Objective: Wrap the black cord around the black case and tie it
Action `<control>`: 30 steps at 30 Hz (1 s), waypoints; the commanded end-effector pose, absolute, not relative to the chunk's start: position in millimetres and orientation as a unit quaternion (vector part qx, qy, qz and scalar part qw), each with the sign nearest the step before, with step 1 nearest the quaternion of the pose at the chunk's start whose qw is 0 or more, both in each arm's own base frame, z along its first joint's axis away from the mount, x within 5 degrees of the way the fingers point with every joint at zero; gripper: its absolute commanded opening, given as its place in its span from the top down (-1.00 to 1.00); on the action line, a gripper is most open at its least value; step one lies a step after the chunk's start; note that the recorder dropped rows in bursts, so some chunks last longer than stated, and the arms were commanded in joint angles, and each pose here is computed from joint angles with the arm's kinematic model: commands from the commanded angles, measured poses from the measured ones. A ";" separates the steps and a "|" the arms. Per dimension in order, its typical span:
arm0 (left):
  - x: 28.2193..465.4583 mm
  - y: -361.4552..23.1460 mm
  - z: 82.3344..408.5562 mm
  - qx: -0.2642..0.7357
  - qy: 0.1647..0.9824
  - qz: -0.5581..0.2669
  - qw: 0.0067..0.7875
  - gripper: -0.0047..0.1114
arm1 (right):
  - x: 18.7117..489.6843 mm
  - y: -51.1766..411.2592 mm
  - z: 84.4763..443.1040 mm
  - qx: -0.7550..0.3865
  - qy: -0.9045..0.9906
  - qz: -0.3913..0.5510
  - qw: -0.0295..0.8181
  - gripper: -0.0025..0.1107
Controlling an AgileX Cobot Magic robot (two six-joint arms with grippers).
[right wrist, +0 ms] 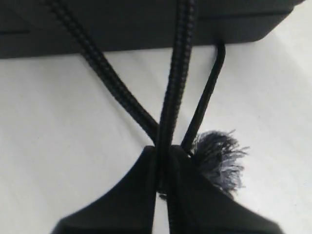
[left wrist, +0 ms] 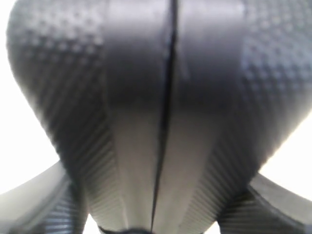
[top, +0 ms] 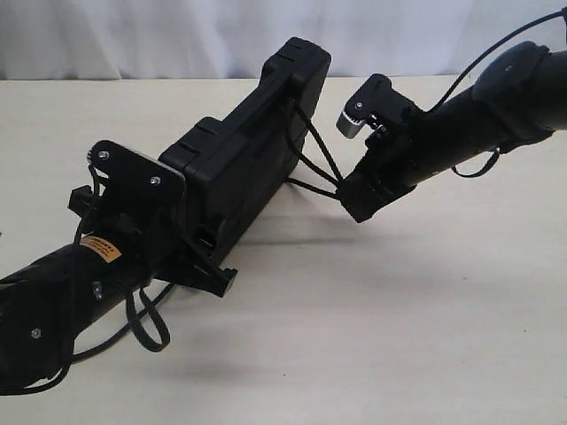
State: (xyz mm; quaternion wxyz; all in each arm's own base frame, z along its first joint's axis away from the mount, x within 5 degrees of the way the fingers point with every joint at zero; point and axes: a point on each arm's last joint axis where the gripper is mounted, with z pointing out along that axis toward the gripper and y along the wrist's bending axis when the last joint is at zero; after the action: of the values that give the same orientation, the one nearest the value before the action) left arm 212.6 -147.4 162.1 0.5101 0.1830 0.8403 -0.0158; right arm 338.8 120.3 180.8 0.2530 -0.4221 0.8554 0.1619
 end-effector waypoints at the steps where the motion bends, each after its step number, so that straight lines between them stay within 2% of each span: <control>1: 218.9 -152.4 166.9 0.214 0.807 0.009 0.550 0.92 | 328.6 118.3 189.4 -0.411 0.867 0.178 0.220 0.88; 5: 219.5 -154.8 159.7 0.236 0.807 0.016 0.542 0.92 | 322.3 117.1 190.7 -0.413 0.871 0.185 0.191 0.88; 15: 222.9 -152.8 166.3 0.231 0.785 0.037 0.574 0.92 | 314.1 110.3 187.1 -0.373 0.903 0.174 0.125 0.88; 30: 222.6 -155.2 167.1 0.273 0.768 0.053 0.577 0.92 | 298.3 110.3 228.2 -0.293 0.923 0.204 0.143 0.88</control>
State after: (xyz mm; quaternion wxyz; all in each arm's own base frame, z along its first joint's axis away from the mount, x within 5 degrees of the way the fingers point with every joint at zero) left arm 217.4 -155.3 156.1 0.5357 0.2870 0.7932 0.0385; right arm 302.5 110.4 224.5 0.1519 -0.2991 0.9220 0.1934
